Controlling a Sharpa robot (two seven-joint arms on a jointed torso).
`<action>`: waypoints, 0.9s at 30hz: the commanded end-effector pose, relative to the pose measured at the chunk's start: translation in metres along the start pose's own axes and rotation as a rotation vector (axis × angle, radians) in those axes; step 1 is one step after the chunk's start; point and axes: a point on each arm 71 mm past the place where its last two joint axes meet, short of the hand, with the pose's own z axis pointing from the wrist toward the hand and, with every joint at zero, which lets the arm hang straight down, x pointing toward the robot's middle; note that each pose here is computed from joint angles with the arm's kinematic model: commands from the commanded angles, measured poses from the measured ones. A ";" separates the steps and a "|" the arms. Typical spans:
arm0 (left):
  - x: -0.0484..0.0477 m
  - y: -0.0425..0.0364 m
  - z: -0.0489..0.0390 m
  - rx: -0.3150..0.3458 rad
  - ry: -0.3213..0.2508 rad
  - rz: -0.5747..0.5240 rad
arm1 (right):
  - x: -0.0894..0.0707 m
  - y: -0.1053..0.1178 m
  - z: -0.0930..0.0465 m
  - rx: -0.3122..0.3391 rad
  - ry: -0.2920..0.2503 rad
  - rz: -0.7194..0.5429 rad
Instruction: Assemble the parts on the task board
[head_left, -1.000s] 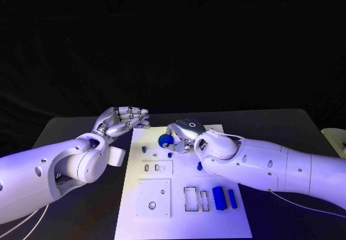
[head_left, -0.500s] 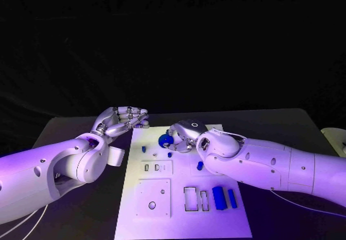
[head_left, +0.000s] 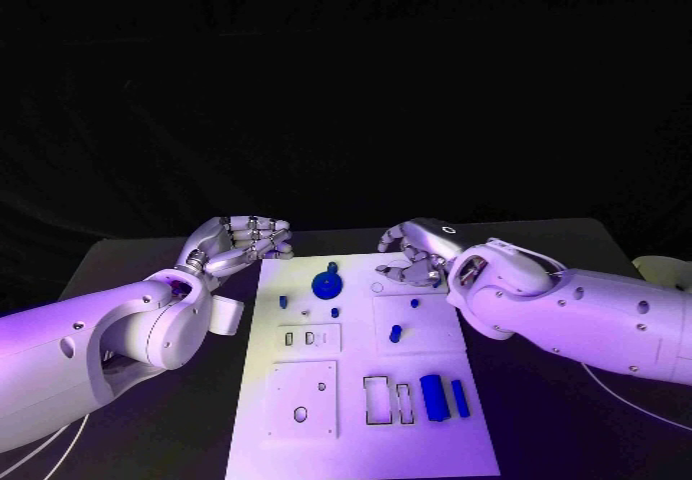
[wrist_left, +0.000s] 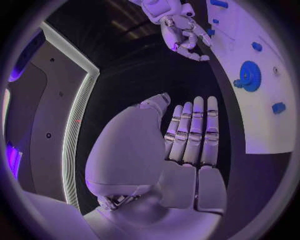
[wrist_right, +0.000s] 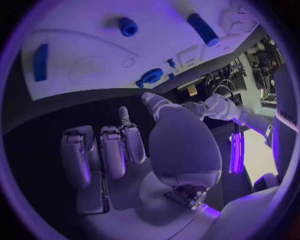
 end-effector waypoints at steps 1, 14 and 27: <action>0.0011 -0.0016 0.0003 0.010 0.023 -0.008 | -0.002 -0.012 -0.011 -0.026 0.110 0.241; 0.0012 -0.0024 -0.0003 0.019 0.032 -0.009 | -0.025 -0.065 -0.045 0.031 0.067 0.228; 0.0010 -0.0023 -0.0002 0.019 0.032 -0.008 | -0.015 -0.089 -0.047 0.103 0.066 0.167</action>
